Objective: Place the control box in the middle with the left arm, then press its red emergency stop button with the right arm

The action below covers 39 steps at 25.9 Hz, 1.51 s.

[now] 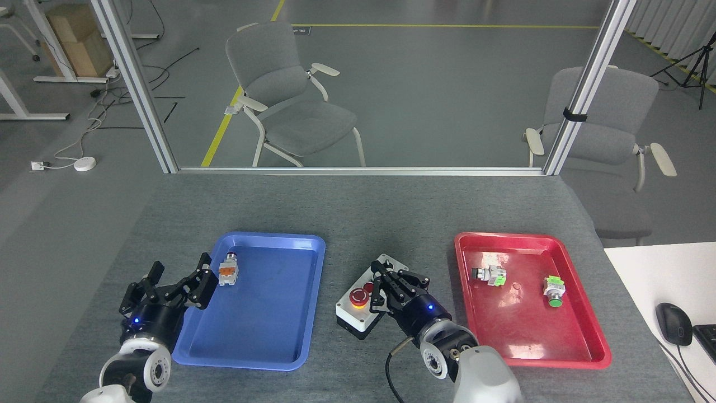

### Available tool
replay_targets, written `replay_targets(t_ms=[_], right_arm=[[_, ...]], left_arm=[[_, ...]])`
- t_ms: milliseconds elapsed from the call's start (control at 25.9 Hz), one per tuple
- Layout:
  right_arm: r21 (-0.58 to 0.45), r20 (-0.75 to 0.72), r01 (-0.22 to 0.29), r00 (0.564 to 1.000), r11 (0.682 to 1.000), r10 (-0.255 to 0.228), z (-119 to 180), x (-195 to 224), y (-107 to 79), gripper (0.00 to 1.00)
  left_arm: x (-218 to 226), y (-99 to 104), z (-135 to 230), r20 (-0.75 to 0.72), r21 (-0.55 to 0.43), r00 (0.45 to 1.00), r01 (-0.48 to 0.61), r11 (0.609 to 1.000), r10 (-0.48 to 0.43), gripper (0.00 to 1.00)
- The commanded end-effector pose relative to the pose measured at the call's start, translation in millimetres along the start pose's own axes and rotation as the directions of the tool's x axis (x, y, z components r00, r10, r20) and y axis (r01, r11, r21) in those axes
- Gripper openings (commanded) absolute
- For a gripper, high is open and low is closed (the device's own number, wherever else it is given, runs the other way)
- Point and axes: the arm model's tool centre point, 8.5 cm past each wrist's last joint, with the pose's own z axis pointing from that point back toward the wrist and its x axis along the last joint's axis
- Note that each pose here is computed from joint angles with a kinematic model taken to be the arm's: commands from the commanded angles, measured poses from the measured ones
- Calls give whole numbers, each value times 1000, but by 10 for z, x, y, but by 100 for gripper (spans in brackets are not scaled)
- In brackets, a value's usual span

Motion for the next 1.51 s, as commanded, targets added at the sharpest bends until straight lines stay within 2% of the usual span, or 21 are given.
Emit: replay_targets(t_ms=[0,154,347,502,695,926,1196,1274,1312,1389,1428,1467], right_arm=[[30,-1,12,1000,999,-12,-16,36,111,0],[73,-7,49,999,996,-48,-48,117,287,0],[88,-6,65,998,994,-65,-67,177,353,0],[91,-4,67,998,994,-67,-72,194,363,0],[108,-6,79,997,991,-79,-74,216,431,0],[146,-18,88,996,985,-86,-47,193,566,0],[142,-22,91,996,986,-89,-46,192,564,0],[108,-23,97,995,989,-95,-67,187,478,0],[87,-16,105,994,991,-104,-103,229,413,3],[-12,-8,124,992,992,-125,-222,271,96,35],[-59,-25,137,990,989,-139,-242,209,-39,57],[-108,-50,153,986,982,-159,-247,98,-172,90]], left_arm=[[12,-19,11,1,-1,1000,0,1000,0,99],[-12,-75,70,-7,-3,1000,5,1000,-5,99],[-14,-90,88,-9,1,1000,13,1000,-13,99],[-29,-256,237,-18,-8,999,26,1000,-26,99],[232,-537,343,2,-54,1000,-21,998,21,99],[272,-619,362,1,-70,999,39,997,-39,99],[317,-648,377,-76,14,997,15,1000,-14,99],[314,-654,378,-79,13,997,-1,1000,2,99],[319,-656,378,-79,13,997,-5,1000,6,99],[319,-656,378,-79,13,997,-7,1000,8,99],[319,-656,378,-79,13,997,-7,1000,8,99],[319,-656,378,-79,13,997,-7,1000,8,99]])
